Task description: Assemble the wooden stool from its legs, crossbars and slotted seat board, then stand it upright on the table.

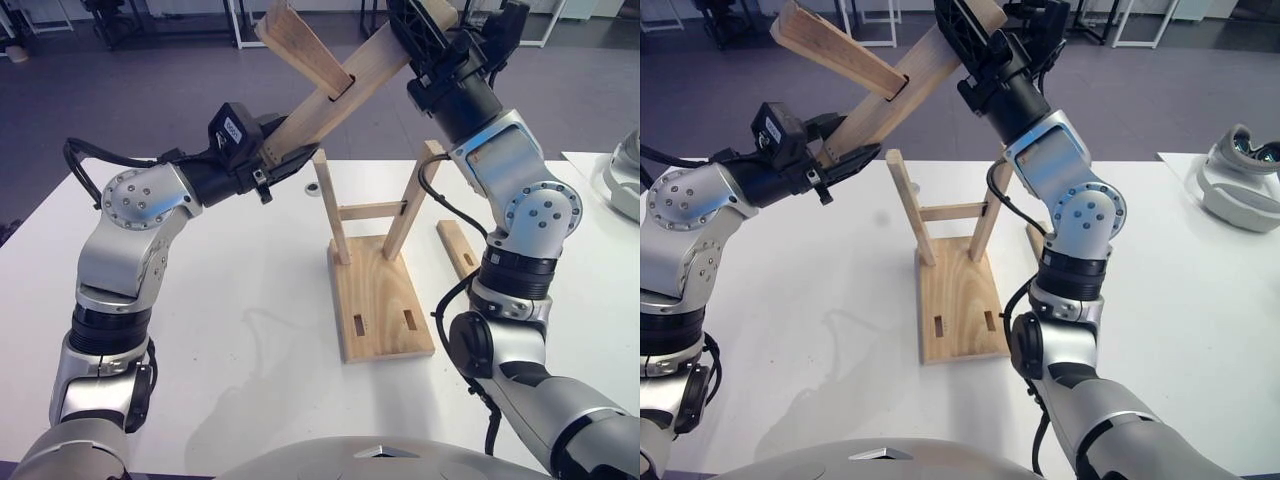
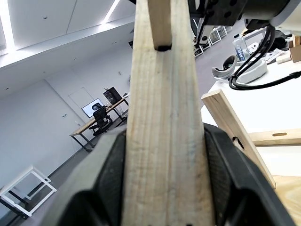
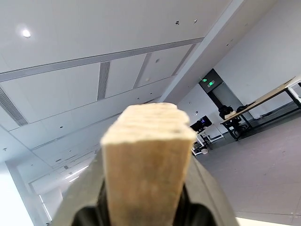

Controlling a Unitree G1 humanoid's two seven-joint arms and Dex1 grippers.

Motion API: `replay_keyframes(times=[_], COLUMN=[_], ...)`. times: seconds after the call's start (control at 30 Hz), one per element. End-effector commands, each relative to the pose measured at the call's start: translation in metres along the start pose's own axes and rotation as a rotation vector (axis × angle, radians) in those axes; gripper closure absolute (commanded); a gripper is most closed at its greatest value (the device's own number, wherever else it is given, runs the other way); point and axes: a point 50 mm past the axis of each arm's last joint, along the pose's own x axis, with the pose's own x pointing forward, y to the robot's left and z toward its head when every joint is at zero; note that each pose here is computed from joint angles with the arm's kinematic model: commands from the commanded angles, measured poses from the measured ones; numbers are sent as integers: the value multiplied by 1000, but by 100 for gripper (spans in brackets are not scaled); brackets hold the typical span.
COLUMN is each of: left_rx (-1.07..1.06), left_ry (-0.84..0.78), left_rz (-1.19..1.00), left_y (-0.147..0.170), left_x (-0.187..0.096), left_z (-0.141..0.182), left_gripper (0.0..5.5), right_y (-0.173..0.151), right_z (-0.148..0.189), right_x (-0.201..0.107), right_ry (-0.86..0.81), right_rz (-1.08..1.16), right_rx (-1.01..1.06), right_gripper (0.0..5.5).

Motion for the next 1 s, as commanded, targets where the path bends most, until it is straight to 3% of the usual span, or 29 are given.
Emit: replay_keyframes(times=[0.03, 0.17, 0.27, 0.4, 0.47, 0.8, 1.0], left_rx=[-14, -168, -321, -446, -474, -486, -476], left_ry=[-22, 21, 94, 214, 253, 305, 323], left_rz=[-99, -153, -23, 181, 255, 344, 364], left_y=[-14, -51, -68, -87, -92, -100, -101], left_x=[1, -5, -26, -52, -55, -57, -58], left_z=[4, -15, -39, -72, -84, -94, -94], left_gripper=[310, 230, 176, 116, 78, 76, 76], right_y=[-7, -19, -20, -20, -22, -39, -30], right_z=[3, 1, 1, -1, 0, -3, -4], right_x=[-29, -122, -181, -224, -231, -252, -232], right_ry=[7, -58, -49, 44, 63, 161, 234], right_rz=[-54, -288, -467, -589, -617, -788, -832], right_rx=[-58, -105, -138, -151, -157, -276, -512], right_gripper=[433, 447, 447, 447, 447, 447, 443])
